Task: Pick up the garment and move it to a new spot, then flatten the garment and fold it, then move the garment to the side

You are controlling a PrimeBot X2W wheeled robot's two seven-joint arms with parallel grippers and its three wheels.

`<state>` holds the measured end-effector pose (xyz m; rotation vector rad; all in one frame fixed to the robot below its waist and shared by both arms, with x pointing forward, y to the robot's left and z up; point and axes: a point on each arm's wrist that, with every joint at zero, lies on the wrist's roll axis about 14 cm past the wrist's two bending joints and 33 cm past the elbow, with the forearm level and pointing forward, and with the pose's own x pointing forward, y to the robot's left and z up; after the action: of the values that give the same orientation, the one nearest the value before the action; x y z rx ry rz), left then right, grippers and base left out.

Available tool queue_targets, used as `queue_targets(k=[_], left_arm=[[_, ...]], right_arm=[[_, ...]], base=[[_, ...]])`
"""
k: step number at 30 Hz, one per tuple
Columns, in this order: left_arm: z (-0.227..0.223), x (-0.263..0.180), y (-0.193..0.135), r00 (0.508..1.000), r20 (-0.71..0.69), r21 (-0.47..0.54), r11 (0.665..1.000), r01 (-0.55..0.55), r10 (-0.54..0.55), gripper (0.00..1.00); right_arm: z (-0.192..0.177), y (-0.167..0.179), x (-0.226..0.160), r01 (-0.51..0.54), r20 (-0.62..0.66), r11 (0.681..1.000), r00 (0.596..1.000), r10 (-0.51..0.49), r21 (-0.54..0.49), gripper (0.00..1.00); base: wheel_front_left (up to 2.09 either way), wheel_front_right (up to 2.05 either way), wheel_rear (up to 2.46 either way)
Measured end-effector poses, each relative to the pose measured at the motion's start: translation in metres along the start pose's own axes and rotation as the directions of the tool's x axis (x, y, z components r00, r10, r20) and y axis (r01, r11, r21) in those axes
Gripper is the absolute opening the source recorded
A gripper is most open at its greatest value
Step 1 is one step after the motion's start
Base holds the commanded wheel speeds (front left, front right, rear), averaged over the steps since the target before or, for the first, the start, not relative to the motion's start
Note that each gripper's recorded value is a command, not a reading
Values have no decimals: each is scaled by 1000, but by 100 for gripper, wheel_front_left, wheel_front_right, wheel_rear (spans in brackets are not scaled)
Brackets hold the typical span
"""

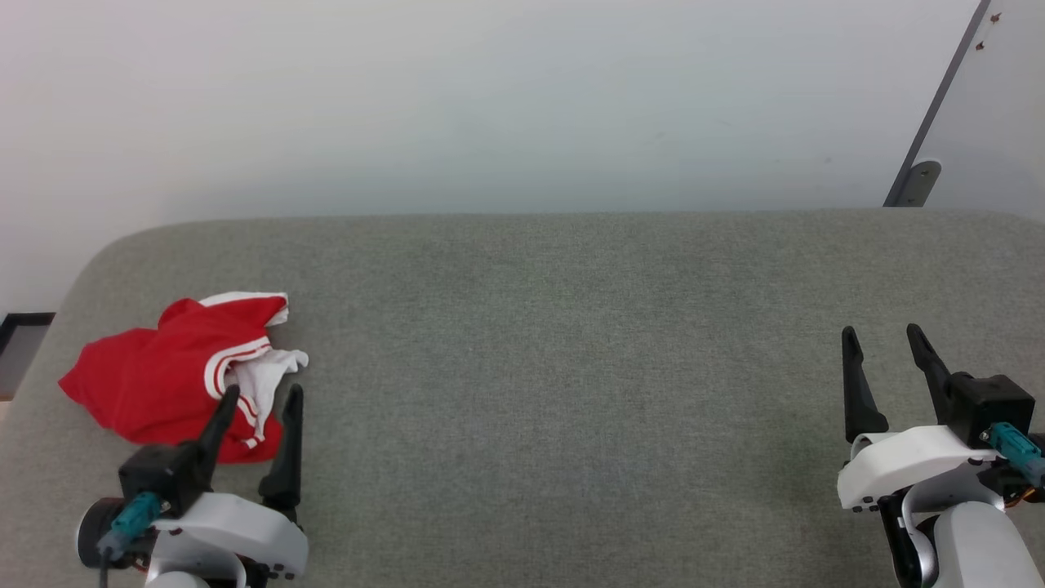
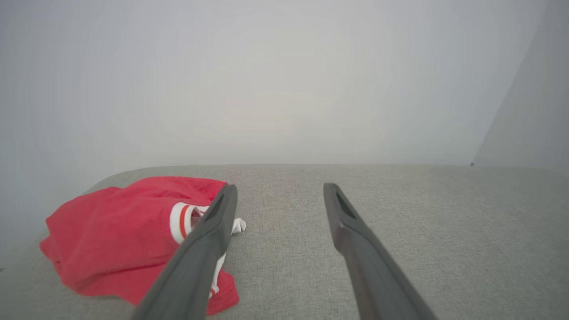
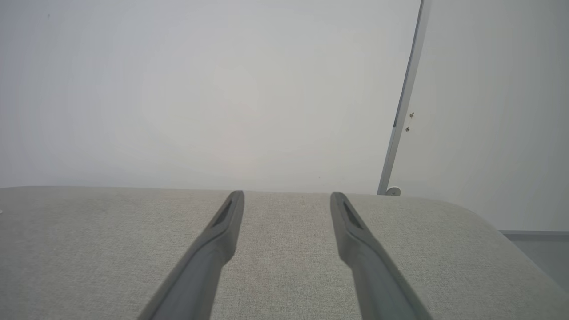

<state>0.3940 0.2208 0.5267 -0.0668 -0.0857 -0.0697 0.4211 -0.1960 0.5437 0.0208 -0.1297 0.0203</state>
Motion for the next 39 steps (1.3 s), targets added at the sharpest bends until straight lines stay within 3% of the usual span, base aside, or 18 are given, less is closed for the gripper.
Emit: queue_targets(k=[15, 22, 31, 39], left_arm=[[1, 0, -1, 999, 7, 95, 995, 30, -31, 100], [3, -12, 19, 1000, 11, 121, 992, -25, 23, 100], [2, -53, 65, 983, 7, 116, 976, -183, 184, 100], [-1, -113, 109, 930, -3, 111, 925, -364, 366, 100]], right_arm=[[0, 6, 0, -25, 14, 997, 1000, 26, -74, 100], [-2, 28, 9, -87, 15, 992, 996, 88, -91, 100], [-13, 91, 25, -248, -5, 966, 969, 249, -69, 100], [-24, 170, 30, -440, -34, 897, 898, 439, -45, 100]], base=[[0, 0, 0], [0, 0, 0], [0, 0, 0], [0, 0, 0]])
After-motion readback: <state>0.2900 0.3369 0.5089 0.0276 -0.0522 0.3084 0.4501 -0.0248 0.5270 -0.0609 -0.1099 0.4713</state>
